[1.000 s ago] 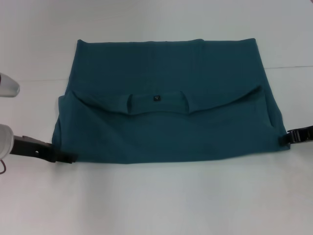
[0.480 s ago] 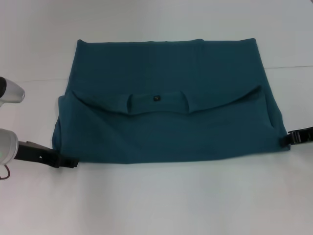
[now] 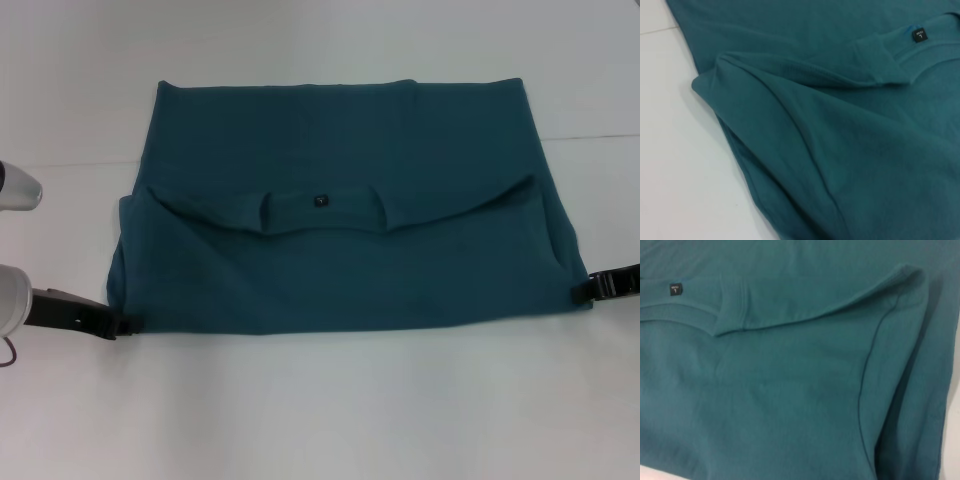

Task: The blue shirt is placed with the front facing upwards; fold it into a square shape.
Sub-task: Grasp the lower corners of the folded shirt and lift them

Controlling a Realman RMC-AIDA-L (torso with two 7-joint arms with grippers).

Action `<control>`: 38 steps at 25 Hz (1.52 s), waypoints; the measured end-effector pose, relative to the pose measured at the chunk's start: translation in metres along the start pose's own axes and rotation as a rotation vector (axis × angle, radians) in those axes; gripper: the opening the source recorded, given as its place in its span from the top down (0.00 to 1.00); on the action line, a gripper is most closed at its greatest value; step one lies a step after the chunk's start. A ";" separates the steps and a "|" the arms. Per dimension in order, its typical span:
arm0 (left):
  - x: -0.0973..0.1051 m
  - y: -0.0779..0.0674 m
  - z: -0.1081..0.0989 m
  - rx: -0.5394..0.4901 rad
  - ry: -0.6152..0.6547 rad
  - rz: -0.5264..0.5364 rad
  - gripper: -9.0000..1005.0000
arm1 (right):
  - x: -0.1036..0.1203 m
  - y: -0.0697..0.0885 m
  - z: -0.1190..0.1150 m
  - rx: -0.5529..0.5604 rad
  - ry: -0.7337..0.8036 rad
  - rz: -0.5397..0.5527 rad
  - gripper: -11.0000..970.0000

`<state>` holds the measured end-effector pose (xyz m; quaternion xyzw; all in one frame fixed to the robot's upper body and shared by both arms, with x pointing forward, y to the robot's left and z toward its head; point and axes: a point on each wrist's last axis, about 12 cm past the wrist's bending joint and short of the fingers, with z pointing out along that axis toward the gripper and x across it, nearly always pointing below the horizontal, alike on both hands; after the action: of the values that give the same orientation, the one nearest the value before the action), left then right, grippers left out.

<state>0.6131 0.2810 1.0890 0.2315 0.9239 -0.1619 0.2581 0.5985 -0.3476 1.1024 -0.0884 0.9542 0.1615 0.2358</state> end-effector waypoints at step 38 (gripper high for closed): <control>0.065 0.003 -0.031 0.221 -0.190 0.060 0.96 | 0.082 -0.007 -0.027 -0.162 -0.179 -0.118 0.96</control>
<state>0.5528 0.3190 1.0772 0.2699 0.8644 -0.2761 0.3220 0.5167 -0.3713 1.0839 -0.1482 0.9064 0.2310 0.3210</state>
